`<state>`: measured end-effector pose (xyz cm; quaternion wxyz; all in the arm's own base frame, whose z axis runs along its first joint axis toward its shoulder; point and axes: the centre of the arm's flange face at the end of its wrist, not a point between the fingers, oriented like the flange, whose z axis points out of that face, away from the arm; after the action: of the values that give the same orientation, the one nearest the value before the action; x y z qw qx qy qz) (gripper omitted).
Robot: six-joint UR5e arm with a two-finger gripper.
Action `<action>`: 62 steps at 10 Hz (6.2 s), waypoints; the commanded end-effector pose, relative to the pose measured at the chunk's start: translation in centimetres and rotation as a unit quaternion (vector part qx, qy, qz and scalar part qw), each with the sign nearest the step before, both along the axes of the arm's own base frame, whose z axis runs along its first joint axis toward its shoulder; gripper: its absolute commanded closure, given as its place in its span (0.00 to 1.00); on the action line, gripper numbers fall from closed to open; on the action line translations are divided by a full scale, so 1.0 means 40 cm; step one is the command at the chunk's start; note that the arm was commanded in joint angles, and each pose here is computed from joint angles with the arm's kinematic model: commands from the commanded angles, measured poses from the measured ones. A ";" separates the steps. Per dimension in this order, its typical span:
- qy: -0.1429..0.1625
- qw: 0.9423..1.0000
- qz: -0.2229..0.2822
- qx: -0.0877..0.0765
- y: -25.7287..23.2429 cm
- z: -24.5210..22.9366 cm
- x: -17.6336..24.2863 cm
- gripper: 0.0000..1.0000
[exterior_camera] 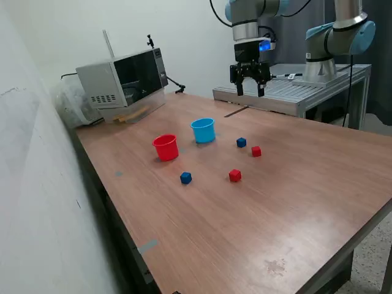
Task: Place red objects in the red bin, and blue objects in the blue bin.
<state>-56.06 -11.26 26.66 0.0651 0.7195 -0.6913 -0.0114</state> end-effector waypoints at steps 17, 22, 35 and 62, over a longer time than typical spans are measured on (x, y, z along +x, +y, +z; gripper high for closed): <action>-0.058 0.998 -0.014 0.002 0.094 -0.390 -0.096 0.00; -0.053 0.998 -0.016 0.016 0.106 -0.389 -0.098 1.00; 0.036 0.991 -0.125 0.029 0.414 -0.077 -0.103 1.00; -0.110 0.969 -0.223 0.016 -0.070 -0.411 -0.188 0.00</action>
<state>-63.57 -14.49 12.71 -0.0111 0.5595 -0.8281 0.0331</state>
